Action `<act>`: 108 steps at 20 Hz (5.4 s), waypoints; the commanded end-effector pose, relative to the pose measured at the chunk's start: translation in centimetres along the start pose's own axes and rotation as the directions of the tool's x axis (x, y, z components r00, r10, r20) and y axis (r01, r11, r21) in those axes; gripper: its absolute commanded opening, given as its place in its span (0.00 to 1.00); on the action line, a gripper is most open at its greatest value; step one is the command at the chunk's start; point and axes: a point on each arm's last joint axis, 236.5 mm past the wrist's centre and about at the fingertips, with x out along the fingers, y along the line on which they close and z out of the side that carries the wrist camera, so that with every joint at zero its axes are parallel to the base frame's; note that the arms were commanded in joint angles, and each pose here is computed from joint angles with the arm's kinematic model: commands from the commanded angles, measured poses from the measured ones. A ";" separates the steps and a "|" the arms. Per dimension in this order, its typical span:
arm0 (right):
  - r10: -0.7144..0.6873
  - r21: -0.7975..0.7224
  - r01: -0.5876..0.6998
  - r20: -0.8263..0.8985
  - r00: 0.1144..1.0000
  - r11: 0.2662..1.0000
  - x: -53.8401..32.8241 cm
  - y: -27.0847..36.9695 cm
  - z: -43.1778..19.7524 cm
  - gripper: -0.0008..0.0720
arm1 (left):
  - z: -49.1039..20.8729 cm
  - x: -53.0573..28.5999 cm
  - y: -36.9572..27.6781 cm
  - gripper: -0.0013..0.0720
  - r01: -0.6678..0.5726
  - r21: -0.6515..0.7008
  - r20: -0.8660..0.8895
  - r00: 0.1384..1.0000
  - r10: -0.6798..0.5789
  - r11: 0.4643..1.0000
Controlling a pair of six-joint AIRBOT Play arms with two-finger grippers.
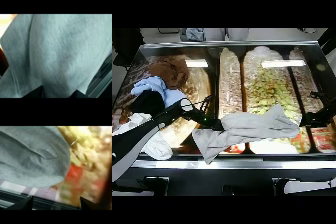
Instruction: Fold the shirts.
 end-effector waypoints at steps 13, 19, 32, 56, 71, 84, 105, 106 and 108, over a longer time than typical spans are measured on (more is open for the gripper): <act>0.137 -0.138 -0.139 -0.024 0.990 0.981 5.3 5.8 4.5 0.08 | 3.7 -2.1 -0.5 0.06 -0.070 0.082 0.155 0.986 0.057 0.994; -0.096 -0.216 0.308 0.656 0.749 0.926 -20.0 10.5 10.4 0.08 | 12.7 -25.1 -8.6 0.06 -0.430 0.266 0.655 0.737 0.166 0.863; -0.066 0.362 0.604 0.888 -0.455 0.710 -54.6 30.2 -21.7 0.08 | -2.5 -57.4 -27.9 0.06 -0.557 0.234 0.972 0.145 -0.185 0.797; 0.229 -0.245 -0.096 0.603 0.764 0.965 -5.7 13.9 23.0 0.18 | 9.4 -11.1 12.2 0.63 -0.464 -0.080 0.144 0.870 0.471 0.882; 0.217 -0.226 -0.194 0.081 0.973 0.955 2.7 11.5 3.0 0.97 | -6.4 -4.3 9.3 0.95 -0.153 -0.275 -0.012 0.988 0.156 0.949; 0.426 -0.041 -0.425 0.022 0.905 0.904 11.9 15.7 -1.7 0.96 | -3.2 -5.3 9.6 0.06 -0.186 -0.163 0.127 0.970 0.207 0.969; -0.116 0.438 0.579 0.854 -0.508 0.688 -55.1 29.2 -23.2 0.08 | -6.2 -62.5 -18.5 0.06 -0.490 -0.185 0.982 -0.116 0.146 0.852; -0.129 0.432 0.585 0.864 -0.487 0.686 -54.5 28.9 -23.1 0.08 | -6.1 -62.0 -18.6 0.06 -0.490 -0.171 0.985 -0.096 0.142 0.855; -0.168 0.442 0.593 0.872 -0.460 0.673 -54.1 27.8 -22.5 0.08 | -6.0 -61.5 -18.2 0.06 -0.490 -0.173 0.985 -0.076 0.156 0.854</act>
